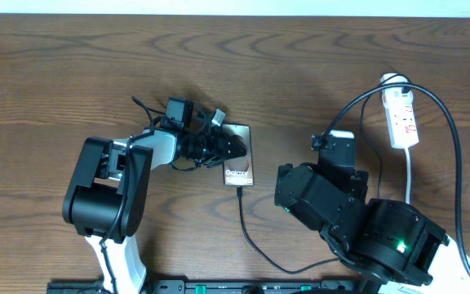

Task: Plug charger to phone and switch on socket
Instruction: 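Carry the phone with the left gripper to table centre and lower it, then lay the phone flat on the table and open the left gripper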

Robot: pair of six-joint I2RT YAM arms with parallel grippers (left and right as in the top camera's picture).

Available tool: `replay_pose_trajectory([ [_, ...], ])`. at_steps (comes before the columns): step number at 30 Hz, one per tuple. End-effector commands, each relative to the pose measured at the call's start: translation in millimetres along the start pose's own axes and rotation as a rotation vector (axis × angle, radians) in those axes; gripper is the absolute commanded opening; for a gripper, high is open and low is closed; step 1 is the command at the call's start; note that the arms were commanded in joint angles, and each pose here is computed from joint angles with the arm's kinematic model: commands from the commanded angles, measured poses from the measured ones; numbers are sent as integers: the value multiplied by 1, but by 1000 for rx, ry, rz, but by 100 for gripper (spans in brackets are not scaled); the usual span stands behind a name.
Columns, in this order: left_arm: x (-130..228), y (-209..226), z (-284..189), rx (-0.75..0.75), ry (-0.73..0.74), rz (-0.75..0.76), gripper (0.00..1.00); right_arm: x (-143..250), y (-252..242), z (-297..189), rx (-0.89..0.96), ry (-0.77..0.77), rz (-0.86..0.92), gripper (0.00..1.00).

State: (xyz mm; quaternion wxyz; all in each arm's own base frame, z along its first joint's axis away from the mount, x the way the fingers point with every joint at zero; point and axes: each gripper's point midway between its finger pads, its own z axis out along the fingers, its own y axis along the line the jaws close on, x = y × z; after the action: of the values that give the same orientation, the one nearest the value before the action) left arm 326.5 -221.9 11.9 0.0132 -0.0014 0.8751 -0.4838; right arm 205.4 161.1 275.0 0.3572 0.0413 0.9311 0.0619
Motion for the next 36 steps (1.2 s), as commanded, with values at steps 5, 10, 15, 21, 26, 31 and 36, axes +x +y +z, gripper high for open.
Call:
replay_pose_trajectory([
  [5,10,75,-2,-320,-32,-64,47,-5,-1,-1,6,-15,82,99],
  [10,12,84,-5,-372,-34,-74,47,-4,-2,-1,7,-14,84,99],
  [15,16,100,-12,-471,-36,-99,47,-6,-2,-1,12,-25,85,99],
  [21,16,107,-16,-514,-43,-103,47,-7,-2,2,30,-31,78,99],
  [26,19,108,-17,-520,-31,-95,53,-6,0,6,39,-27,100,99],
  [31,21,112,-19,-542,-27,-103,53,-6,1,9,51,-27,93,99],
  [36,21,117,-22,-577,-33,-105,53,-6,1,9,53,-29,93,99],
])
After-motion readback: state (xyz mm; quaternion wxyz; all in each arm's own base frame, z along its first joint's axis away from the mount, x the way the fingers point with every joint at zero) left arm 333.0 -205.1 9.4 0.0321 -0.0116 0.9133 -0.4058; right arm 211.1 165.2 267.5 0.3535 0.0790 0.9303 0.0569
